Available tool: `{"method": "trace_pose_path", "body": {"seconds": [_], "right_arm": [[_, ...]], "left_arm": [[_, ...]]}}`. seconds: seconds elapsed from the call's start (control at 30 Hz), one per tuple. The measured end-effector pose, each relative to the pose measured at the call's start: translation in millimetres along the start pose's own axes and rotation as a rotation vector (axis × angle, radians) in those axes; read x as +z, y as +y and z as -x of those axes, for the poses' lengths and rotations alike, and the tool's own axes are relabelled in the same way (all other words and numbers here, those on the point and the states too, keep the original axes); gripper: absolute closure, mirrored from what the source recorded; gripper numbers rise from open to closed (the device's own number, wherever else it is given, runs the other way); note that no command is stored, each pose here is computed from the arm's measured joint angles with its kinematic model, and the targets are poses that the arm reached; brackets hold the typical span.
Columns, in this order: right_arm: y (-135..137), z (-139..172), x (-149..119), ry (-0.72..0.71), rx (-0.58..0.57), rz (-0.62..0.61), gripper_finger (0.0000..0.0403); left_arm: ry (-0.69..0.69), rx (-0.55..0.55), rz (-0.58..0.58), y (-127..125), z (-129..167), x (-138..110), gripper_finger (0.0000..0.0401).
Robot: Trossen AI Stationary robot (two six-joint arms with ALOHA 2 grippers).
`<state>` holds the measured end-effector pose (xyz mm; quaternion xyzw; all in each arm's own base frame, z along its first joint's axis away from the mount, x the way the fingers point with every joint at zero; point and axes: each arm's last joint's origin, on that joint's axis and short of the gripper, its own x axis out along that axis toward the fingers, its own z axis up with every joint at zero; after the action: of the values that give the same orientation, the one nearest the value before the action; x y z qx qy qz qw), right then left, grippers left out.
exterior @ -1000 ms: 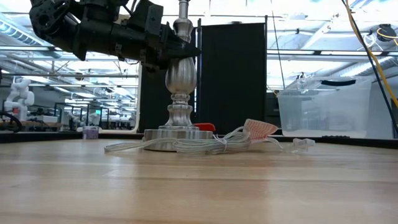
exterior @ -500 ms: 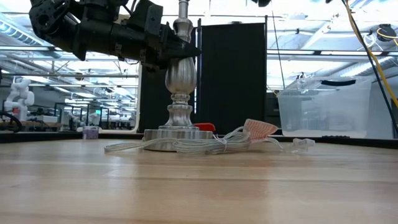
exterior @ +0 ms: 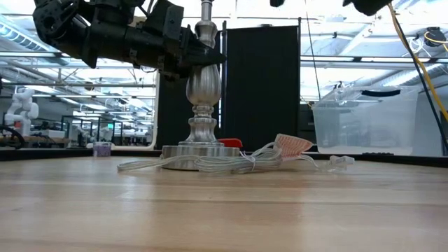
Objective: Screw lightbulb
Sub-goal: Remove the white lightbulb from the silver lamp
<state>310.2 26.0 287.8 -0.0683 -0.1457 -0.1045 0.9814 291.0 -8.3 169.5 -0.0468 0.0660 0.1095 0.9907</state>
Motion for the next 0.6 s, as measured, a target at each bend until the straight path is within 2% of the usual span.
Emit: {"method": "trace_pose_path", "body": {"seconds": [0.2,0.6], "right_arm": [[8.0,-18.6,2.2,0.0,-0.043,0.015,0.0106],[7.9,-30.5,11.3,0.044,-0.059,-0.025,0.0106]], "left_arm": [[0.0,0.001,0.002,0.1,0.0,0.0,0.0211],[0.0,0.001,0.004,0.1,0.0,0.0,0.0211]]}}
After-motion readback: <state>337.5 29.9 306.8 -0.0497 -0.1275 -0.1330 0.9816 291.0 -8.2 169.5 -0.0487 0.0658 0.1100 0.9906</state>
